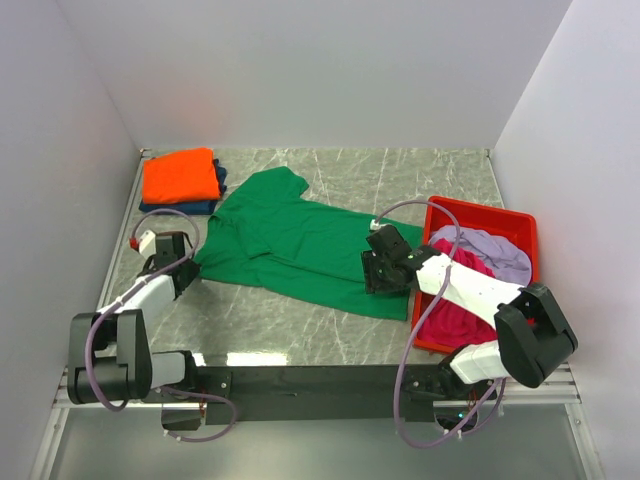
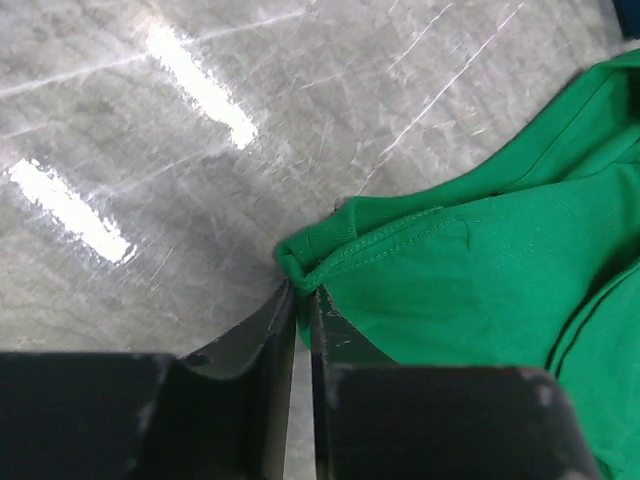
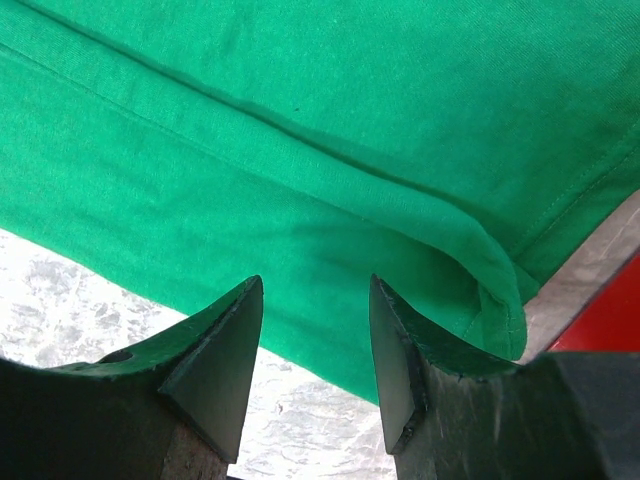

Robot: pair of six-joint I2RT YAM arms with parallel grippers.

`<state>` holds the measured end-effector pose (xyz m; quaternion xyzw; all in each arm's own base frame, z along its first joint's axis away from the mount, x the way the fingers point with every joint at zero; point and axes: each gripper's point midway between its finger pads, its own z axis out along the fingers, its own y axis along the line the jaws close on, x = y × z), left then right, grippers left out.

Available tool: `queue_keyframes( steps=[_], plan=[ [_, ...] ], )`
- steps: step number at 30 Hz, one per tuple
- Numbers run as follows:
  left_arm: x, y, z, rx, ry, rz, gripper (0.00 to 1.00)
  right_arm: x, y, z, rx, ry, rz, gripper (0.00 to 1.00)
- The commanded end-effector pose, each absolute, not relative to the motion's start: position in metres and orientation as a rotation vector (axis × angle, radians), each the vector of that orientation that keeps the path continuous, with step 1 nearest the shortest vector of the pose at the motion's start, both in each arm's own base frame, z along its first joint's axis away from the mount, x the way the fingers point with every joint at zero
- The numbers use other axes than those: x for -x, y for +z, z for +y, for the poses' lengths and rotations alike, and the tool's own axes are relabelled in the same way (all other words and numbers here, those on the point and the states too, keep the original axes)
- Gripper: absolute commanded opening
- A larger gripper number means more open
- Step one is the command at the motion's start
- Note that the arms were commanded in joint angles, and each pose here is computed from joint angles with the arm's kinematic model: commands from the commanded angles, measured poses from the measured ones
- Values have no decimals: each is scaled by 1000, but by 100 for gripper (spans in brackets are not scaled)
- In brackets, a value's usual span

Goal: Fold and stack the t-shirts
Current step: Fold the tshirt

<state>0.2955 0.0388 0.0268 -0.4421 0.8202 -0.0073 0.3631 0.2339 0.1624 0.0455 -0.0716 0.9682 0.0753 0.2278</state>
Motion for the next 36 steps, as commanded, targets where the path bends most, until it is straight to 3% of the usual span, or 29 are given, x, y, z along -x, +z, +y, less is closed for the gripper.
queue_keyframes(
  steps=[1, 10, 25, 36],
  plan=[
    [-316, 45, 43, 1086, -57, 2075, 14, -234, 47, 158, 195, 186, 2648, 54],
    [-330, 54, 50, 1055, -86, 2081, 1, -234, 43, 157, 197, 164, 2668, 54],
    [-333, 64, 55, 1022, -51, 2074, 1, -207, 45, 156, 171, 190, 2702, 53],
    [-337, 68, 51, 1007, -84, 2069, 1, -192, 24, 155, 202, 48, 2771, 54]
  ],
)
